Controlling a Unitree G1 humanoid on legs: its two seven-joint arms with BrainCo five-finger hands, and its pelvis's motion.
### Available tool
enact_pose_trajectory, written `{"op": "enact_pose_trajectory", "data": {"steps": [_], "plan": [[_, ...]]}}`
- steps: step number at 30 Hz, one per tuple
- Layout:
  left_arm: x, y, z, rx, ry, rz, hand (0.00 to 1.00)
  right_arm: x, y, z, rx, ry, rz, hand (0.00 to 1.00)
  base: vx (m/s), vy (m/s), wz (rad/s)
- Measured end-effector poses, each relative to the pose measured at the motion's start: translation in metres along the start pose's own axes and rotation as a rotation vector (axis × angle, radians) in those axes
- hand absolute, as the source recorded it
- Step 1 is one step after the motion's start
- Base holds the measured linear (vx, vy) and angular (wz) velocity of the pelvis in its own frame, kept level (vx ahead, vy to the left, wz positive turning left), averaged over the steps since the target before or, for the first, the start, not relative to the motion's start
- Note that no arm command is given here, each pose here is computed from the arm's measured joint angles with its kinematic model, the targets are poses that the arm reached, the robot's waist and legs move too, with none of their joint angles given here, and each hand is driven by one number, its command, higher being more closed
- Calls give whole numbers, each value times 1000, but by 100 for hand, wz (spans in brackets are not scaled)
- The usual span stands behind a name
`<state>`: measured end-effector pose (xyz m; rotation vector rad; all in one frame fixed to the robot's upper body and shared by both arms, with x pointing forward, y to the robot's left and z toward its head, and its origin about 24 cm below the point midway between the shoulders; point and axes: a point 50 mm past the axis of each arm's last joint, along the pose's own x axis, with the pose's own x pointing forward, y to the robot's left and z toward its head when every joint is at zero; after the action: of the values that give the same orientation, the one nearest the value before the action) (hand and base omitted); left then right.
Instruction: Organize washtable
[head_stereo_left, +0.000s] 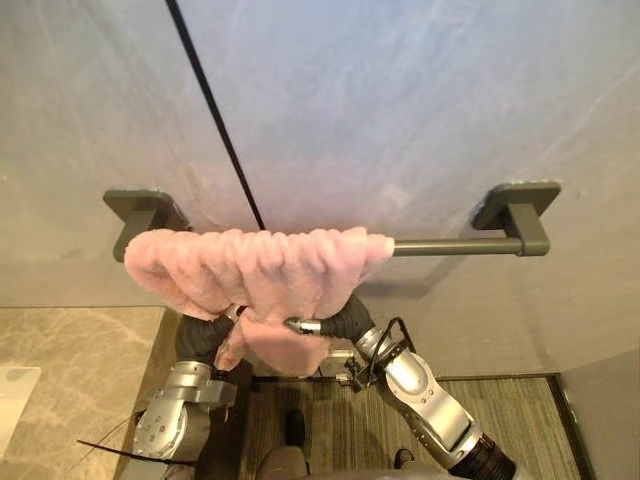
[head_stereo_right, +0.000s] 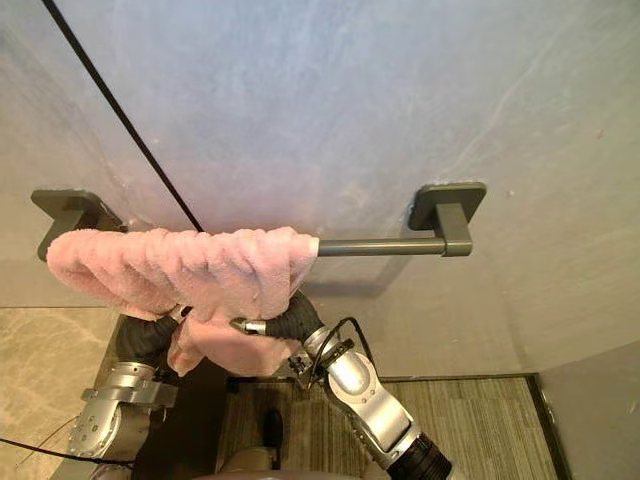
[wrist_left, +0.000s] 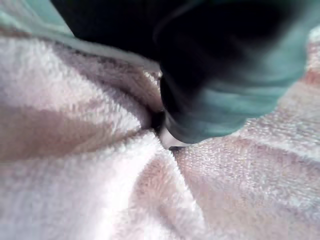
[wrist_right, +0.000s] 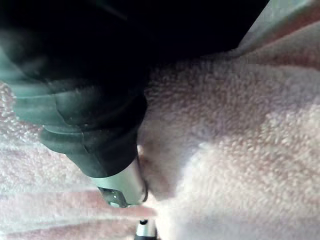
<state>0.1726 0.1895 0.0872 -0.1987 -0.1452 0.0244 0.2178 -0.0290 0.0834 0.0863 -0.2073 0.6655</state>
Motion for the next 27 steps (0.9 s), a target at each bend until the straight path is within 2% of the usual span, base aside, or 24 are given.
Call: {"op": "enact_pose_trajectory", "data": {"steps": [7,27], "plan": [[9,-7,6,70,-84,42,100,-1,-13,1,-24,-5,-77,100,-47,6,2],[17,-23,6,28,-141,87,100,0,-18,8,13,-59,-219,100,-8,3,0]]}}
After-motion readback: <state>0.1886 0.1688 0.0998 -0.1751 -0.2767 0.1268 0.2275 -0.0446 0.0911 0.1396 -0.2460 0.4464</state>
